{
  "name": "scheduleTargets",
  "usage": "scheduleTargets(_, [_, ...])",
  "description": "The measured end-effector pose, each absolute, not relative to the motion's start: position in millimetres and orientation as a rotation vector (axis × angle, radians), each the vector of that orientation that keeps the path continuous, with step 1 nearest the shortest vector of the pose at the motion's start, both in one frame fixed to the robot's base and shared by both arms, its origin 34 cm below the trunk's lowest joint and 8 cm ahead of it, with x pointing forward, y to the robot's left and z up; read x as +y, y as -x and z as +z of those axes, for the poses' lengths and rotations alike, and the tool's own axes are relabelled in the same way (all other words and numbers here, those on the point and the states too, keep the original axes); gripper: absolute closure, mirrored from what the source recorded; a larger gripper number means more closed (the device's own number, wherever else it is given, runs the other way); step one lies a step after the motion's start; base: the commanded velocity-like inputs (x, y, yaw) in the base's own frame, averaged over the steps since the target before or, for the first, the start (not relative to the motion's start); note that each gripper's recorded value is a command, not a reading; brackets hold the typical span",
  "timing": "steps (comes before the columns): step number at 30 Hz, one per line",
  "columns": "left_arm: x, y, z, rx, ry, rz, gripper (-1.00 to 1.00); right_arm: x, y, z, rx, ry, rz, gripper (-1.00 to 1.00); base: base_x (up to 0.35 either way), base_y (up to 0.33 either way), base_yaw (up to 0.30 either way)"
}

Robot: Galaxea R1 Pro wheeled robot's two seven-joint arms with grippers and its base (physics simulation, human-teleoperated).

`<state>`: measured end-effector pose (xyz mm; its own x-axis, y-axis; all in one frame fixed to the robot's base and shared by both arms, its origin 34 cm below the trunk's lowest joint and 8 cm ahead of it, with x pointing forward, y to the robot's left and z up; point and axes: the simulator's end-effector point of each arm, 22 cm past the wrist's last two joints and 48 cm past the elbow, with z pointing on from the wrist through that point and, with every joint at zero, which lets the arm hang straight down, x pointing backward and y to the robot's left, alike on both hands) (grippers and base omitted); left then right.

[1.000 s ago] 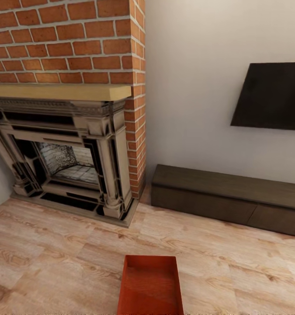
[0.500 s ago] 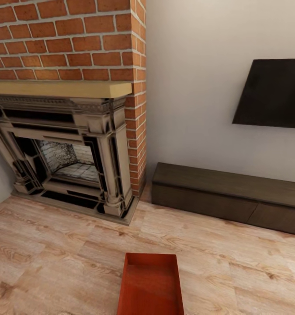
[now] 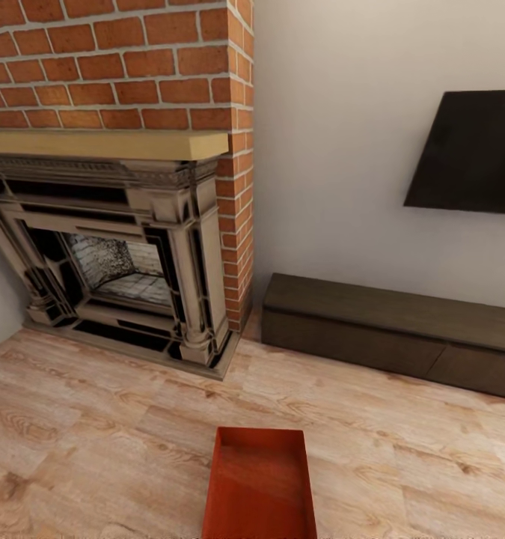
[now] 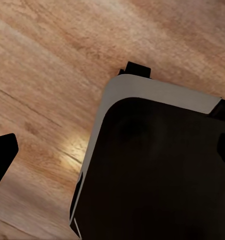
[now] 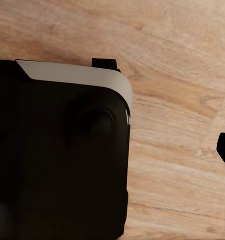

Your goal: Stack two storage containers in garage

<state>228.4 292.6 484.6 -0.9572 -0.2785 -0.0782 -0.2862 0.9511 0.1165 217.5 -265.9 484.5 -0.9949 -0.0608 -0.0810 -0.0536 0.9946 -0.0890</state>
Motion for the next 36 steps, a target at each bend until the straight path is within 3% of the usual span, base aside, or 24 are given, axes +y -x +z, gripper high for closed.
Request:
scheduleTargets(20, [292.6,-216.7,482.1,3.072,0.442,0.204,-1.0,-265.2,-205.7,482.4,3.083,0.087,-0.132,-1.0,0.0,0.0,-0.134])
scheduleTargets(36, [292.6,-206.6,480.3,3.096,0.443,0.211,-1.0,-265.8,-195.0,480.8,3.112,0.084,-0.13,-1.0,0.0,0.0,-0.011])
